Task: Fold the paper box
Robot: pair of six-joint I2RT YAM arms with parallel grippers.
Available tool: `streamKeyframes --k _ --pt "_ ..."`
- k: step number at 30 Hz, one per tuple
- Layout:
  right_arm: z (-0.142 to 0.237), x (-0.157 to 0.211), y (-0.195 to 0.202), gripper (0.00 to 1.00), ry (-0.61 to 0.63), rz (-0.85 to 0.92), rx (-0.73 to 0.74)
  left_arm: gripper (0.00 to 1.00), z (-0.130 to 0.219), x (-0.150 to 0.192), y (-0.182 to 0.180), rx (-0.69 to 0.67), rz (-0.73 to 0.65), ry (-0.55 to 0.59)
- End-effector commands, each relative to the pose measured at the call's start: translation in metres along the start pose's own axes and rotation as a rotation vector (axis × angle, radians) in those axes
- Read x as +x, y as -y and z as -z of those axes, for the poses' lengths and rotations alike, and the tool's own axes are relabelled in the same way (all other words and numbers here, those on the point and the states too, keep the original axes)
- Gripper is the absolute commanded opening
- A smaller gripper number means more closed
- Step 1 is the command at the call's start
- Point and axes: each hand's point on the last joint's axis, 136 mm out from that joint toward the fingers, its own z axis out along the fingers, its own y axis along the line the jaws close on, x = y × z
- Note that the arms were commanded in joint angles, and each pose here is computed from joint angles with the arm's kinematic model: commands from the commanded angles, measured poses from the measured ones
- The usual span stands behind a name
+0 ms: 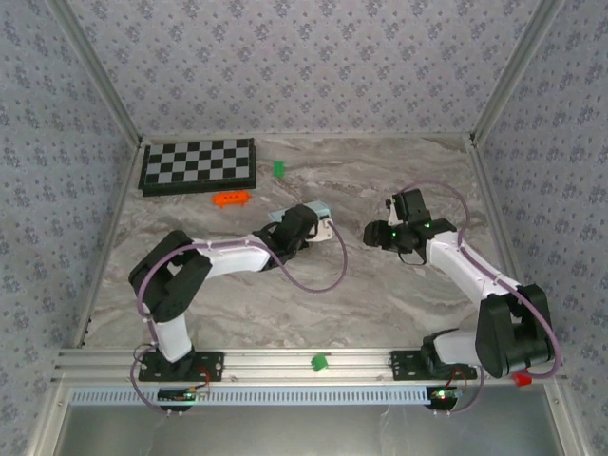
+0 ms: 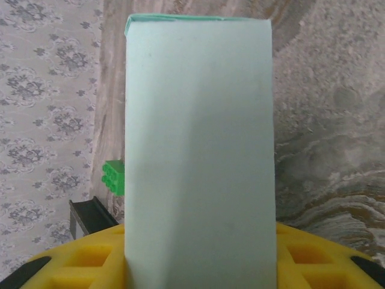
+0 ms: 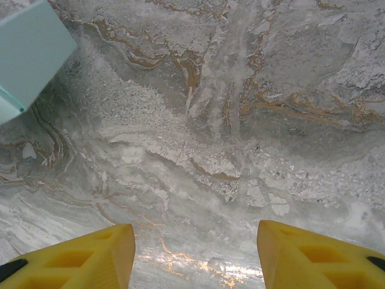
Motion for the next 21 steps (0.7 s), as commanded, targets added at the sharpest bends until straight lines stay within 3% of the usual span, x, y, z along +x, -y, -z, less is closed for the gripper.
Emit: streamKeyframes --k 1,13,21 --pt "-0.003 0.002 0.007 0.58 -0.004 -0.023 0.02 0.37 -0.002 -0.005 -0.001 -0.044 0.021 0.001" --pt "-0.005 0.004 0.009 0.58 -0.01 -0.028 0.02 0.46 -0.007 -0.003 0.021 -0.052 0.034 -0.035" --pt "-0.007 0.003 0.008 0.58 -0.013 -0.031 0.016 0.64 -0.005 -0.004 0.026 -0.042 0.038 -0.035"
